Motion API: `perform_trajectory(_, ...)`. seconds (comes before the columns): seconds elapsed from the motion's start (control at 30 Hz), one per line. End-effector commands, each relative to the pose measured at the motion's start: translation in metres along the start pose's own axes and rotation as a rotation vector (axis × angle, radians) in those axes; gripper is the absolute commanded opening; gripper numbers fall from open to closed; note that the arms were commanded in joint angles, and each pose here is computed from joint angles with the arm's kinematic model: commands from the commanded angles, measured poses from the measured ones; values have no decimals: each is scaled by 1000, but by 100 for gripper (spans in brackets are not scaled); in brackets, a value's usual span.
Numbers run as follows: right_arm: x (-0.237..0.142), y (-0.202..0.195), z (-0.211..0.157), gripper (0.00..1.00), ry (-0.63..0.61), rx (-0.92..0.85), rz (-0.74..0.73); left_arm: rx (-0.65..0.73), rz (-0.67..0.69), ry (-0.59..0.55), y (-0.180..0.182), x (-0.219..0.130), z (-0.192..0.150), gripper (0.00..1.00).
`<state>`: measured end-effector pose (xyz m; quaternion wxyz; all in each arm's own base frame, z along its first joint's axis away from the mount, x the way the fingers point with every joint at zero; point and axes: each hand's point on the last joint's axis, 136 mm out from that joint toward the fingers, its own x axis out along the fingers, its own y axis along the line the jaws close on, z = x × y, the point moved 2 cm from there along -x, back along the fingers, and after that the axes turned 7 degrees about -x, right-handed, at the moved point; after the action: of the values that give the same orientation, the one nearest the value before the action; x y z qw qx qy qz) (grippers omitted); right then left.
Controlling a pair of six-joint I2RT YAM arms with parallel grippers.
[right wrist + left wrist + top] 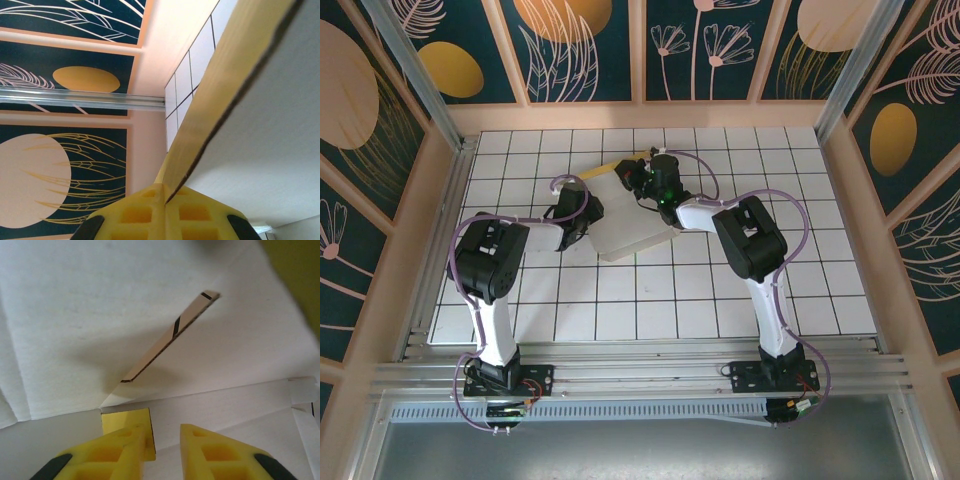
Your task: Fold the paper box
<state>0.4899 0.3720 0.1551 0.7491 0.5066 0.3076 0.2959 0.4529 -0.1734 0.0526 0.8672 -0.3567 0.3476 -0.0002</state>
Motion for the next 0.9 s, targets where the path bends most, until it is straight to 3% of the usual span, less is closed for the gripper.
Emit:
perform_trajectory(0.0,-7,-2,-2,0,7,-19,-32,33,-40,-34,-15,-10,14,29)
perform_trajectory(0.13,-8,-3,1,0,-8,-25,-43,53,-31,-70,-12,-35,20,39)
perform_trajectory(0.37,-10,-1,6,0,-23,-45,-50,162,-129,-128,-32,-102,34,42)
perform_trajectory(0.47,-10,-1,6,0,-24,-49,-51,302,-87,-205,-31,-137,49,43)
perform_trajectory(0.57,-11,-2,5,0,-19,-49,-49,365,33,-297,-13,-159,77,53)
perform_trajectory(0.67,-10,-1,5,0,-16,-48,-46,368,78,-243,9,-156,98,54)
perform_trajectory(0.87,-8,2,5,0,-11,-51,-42,428,-21,-44,17,-128,96,61)
